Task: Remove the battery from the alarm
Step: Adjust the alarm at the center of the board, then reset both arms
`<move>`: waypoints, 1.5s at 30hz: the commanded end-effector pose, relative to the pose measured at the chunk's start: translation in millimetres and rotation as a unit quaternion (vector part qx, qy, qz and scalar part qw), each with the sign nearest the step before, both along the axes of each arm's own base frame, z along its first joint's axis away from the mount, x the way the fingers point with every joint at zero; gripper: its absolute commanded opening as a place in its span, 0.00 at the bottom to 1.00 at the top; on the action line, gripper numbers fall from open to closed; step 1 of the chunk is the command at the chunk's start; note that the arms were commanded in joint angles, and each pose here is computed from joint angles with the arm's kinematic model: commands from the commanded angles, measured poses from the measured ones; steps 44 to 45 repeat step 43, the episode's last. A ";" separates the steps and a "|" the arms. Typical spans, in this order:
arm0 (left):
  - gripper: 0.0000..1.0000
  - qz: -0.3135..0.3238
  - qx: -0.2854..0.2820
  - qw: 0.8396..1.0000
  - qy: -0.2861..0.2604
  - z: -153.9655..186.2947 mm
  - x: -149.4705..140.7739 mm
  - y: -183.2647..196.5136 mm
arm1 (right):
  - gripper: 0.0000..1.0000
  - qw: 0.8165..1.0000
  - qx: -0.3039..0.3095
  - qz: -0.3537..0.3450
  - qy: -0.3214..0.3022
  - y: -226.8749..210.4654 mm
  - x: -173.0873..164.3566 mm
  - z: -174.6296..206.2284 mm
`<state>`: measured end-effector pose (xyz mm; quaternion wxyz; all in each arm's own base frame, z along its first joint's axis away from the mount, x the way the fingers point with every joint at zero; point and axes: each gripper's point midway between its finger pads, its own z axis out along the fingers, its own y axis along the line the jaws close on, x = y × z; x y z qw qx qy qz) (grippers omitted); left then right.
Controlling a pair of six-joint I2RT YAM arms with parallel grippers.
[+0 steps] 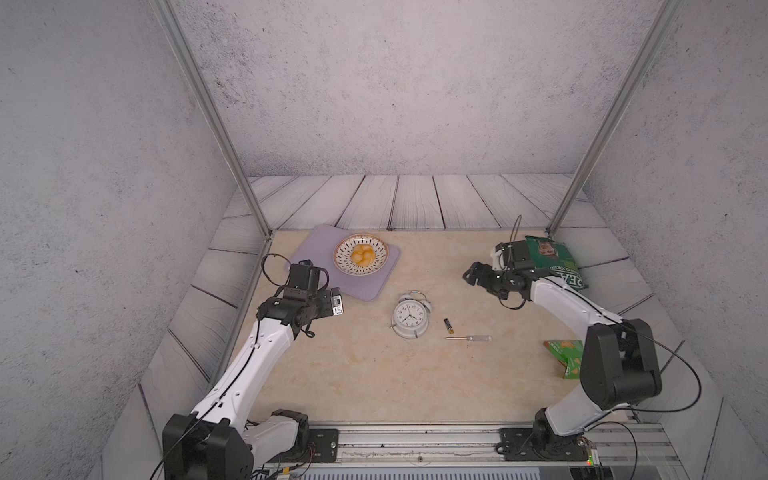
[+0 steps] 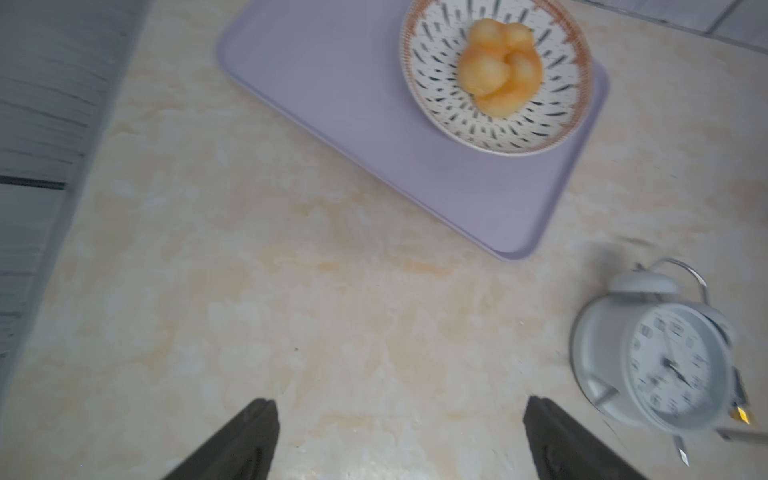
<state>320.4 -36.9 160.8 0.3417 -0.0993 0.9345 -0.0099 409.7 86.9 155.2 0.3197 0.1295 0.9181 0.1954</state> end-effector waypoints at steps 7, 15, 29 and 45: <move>0.99 0.095 0.145 0.975 -0.139 -16.9 68.5 75.2 | 0.99 0.944 -0.261 -0.160 -0.124 -136.0 -23.6 -2.6; 0.99 -0.004 0.138 0.967 -0.212 -53.8 92.1 61.2 | 0.99 0.917 -0.276 -0.155 -0.240 -134.7 -38.8 -42.0; 0.99 -0.070 0.075 0.969 -0.225 -64.5 86.6 49.9 | 0.99 0.932 -0.266 -0.042 -0.241 -101.0 -7.3 -65.9; 0.99 -0.066 0.075 0.969 -0.225 -64.4 87.2 50.9 | 0.99 0.936 -0.256 -0.018 -0.240 -92.3 -2.8 -67.2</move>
